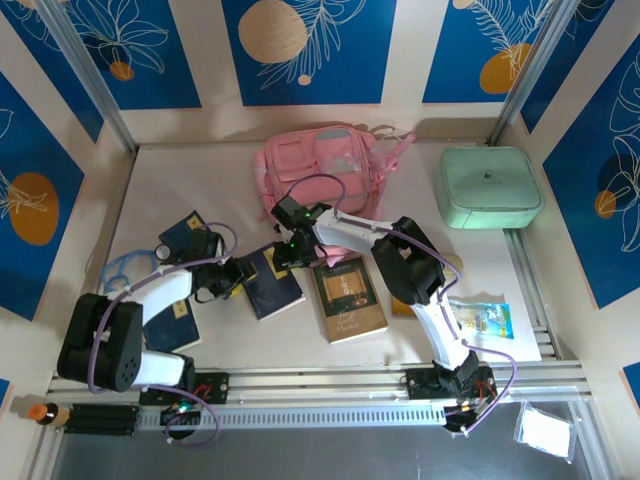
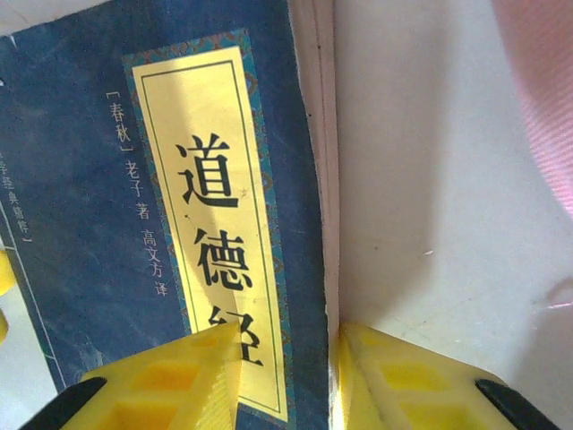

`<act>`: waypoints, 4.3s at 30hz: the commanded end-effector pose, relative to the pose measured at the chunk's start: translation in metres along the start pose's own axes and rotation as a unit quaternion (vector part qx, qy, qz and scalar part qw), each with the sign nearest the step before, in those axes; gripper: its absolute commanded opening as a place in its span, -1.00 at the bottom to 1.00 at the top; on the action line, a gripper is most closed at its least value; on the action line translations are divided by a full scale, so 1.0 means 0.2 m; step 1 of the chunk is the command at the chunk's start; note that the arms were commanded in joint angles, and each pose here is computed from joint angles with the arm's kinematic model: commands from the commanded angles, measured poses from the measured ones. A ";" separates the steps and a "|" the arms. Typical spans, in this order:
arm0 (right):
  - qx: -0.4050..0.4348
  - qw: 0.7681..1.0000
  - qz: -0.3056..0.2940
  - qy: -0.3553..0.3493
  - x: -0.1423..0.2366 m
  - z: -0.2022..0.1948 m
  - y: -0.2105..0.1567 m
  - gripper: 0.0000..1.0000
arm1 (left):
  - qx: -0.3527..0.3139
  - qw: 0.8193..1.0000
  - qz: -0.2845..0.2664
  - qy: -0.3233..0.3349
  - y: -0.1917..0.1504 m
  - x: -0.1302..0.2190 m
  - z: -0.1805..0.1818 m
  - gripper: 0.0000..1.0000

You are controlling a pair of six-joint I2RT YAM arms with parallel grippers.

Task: Pack the student bag
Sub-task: Pick up the book at the center of the table, then pass the book.

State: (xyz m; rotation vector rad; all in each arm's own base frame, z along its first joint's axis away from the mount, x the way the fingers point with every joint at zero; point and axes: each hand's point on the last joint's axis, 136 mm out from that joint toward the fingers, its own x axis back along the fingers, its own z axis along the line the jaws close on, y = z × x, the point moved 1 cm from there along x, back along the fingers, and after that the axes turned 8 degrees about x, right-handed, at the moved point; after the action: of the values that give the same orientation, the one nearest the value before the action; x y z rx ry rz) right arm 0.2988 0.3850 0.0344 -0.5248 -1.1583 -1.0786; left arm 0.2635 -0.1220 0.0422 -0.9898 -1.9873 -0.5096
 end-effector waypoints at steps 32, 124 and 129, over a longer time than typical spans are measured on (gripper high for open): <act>-0.033 0.999 0.017 -0.003 -0.02 -0.03 -0.04 -0.43 | -0.112 0.977 0.044 -0.174 -0.11 0.11 -0.42 -0.21; -0.235 0.833 -0.417 0.278 1.35 -0.36 0.32 -1.00 | -0.092 0.945 -0.123 -0.290 0.19 0.35 -1.19 0.12; -0.243 0.850 -0.437 0.166 1.40 -0.57 0.16 -1.00 | -0.197 0.949 -0.101 -0.225 0.16 0.22 -1.15 0.47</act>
State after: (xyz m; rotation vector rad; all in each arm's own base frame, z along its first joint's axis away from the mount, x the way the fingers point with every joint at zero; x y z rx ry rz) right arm 0.3905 0.2238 0.2596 -0.0823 -0.5887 -2.1734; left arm 0.3935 -0.2225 0.2192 -1.1021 -2.5995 -0.6378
